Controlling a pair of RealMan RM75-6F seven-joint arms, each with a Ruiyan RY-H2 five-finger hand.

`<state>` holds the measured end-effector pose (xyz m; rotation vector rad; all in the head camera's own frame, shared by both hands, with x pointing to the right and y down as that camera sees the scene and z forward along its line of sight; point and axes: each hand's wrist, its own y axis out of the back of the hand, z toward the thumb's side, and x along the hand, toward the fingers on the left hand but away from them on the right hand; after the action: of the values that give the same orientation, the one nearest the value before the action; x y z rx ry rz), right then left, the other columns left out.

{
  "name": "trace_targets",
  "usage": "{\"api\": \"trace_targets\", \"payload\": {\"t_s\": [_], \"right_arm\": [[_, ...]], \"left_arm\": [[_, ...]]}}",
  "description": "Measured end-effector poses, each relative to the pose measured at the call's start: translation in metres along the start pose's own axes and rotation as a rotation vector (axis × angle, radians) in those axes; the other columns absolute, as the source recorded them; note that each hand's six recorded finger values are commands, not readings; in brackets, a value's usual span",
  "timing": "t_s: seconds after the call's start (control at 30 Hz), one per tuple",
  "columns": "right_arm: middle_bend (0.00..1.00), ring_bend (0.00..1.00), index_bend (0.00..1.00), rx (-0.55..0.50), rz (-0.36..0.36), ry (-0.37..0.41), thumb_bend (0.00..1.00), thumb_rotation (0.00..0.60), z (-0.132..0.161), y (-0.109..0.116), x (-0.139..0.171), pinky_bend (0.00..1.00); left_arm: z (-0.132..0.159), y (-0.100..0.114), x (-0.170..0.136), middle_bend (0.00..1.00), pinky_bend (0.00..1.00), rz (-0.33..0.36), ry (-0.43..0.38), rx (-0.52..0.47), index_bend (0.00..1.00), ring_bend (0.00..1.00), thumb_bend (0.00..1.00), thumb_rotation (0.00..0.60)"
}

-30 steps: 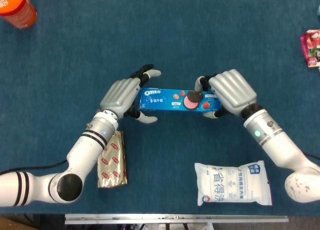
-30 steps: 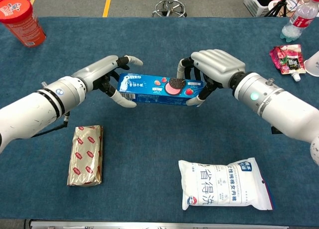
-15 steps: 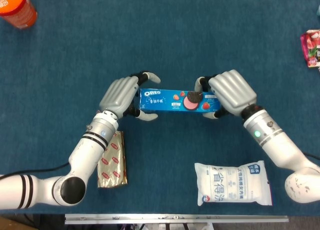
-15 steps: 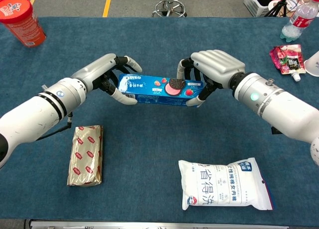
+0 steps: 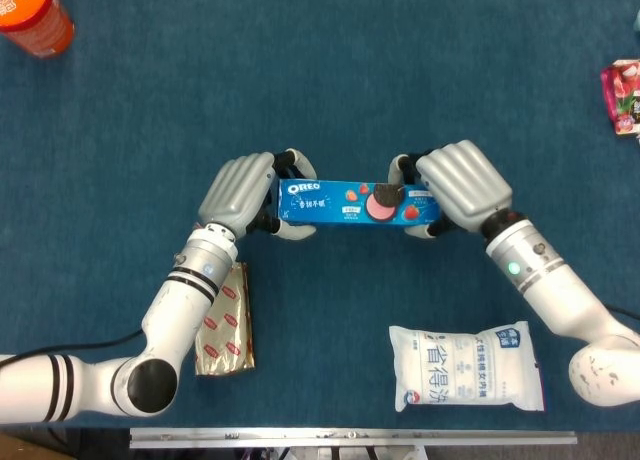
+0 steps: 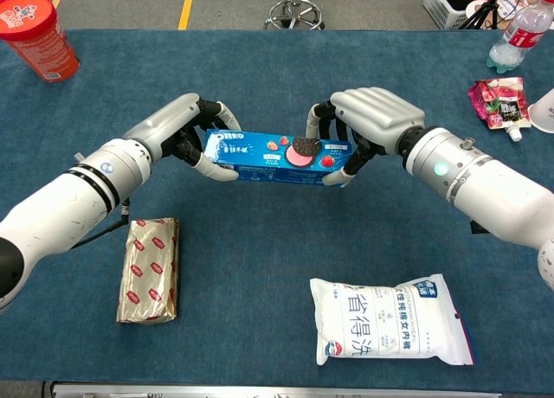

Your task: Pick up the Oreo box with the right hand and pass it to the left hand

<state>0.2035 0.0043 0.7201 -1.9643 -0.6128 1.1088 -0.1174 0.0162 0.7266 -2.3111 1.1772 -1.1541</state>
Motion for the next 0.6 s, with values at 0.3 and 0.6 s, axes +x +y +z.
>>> {"api": "trace_targets", "payload": {"t_s": [0.3,0.6], "right_arm": [[0.62,0.62,0.55,-0.001,0.000,0.000,0.17,0.600,-0.0001,0.0000,0.0003,0.55],[0.62,0.62,0.55,-0.001,0.004,0.004,0.17,0.600,0.0002,-0.0009,0.0007,0.55]], "left_arm": [[-0.0020,-0.0001,-0.0008,0.54,0.62,0.030,0.001,-0.010,0.52,0.47,0.07,0.600],[-0.0033,0.0009,-0.0010,0.63,0.68,0.053,0.006,-0.029,0.61,0.55,0.07,0.600]]}}
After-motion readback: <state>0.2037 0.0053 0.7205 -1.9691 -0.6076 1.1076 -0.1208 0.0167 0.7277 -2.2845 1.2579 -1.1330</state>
